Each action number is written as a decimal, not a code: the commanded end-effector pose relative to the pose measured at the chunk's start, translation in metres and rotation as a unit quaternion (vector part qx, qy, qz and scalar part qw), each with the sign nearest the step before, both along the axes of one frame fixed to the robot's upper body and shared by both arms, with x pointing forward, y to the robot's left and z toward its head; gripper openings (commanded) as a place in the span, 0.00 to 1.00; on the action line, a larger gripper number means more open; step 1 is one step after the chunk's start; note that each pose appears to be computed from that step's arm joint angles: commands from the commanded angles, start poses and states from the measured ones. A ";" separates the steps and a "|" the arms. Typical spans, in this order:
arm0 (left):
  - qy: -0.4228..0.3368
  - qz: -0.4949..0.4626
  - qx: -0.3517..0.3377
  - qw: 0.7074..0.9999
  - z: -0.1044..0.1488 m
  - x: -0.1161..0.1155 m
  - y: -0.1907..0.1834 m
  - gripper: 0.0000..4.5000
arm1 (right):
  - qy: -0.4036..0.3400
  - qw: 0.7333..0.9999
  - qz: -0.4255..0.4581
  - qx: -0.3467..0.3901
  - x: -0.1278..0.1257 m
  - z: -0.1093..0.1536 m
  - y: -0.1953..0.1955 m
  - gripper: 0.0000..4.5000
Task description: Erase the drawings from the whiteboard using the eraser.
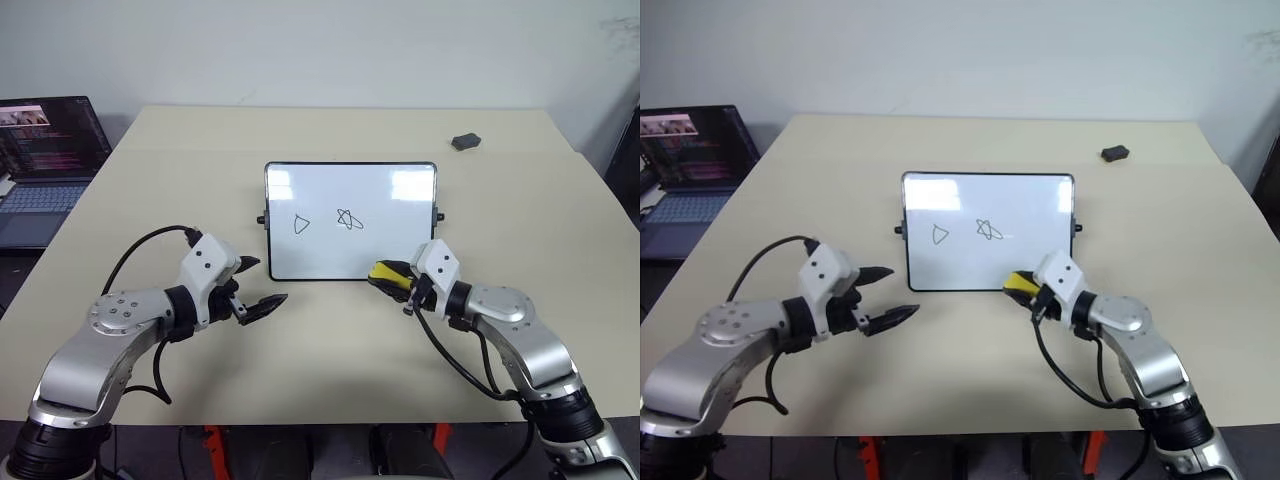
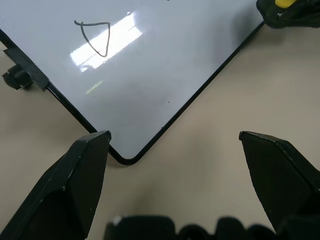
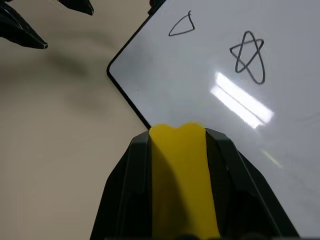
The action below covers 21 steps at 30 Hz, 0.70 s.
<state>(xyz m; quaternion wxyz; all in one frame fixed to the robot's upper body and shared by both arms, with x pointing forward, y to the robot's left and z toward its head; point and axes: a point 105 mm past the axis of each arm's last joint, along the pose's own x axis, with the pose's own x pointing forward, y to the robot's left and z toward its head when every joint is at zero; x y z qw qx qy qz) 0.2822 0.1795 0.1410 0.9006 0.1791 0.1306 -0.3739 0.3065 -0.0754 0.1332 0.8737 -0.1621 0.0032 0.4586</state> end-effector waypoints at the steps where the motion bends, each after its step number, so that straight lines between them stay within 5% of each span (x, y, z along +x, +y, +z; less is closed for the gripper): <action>1: -0.035 0.016 0.005 0.999 0.015 0.005 0.004 1.00 | -0.056 0.998 0.005 0.018 0.009 0.022 0.012 0.25; 12: -0.045 0.025 0.011 0.999 0.024 0.010 0.002 1.00 | -0.175 0.979 -0.095 0.041 0.069 0.065 0.022 0.25; 21: -0.045 0.018 0.012 0.999 0.028 0.011 -0.003 1.00 | -0.198 0.970 -0.133 0.043 0.099 0.063 0.029 0.25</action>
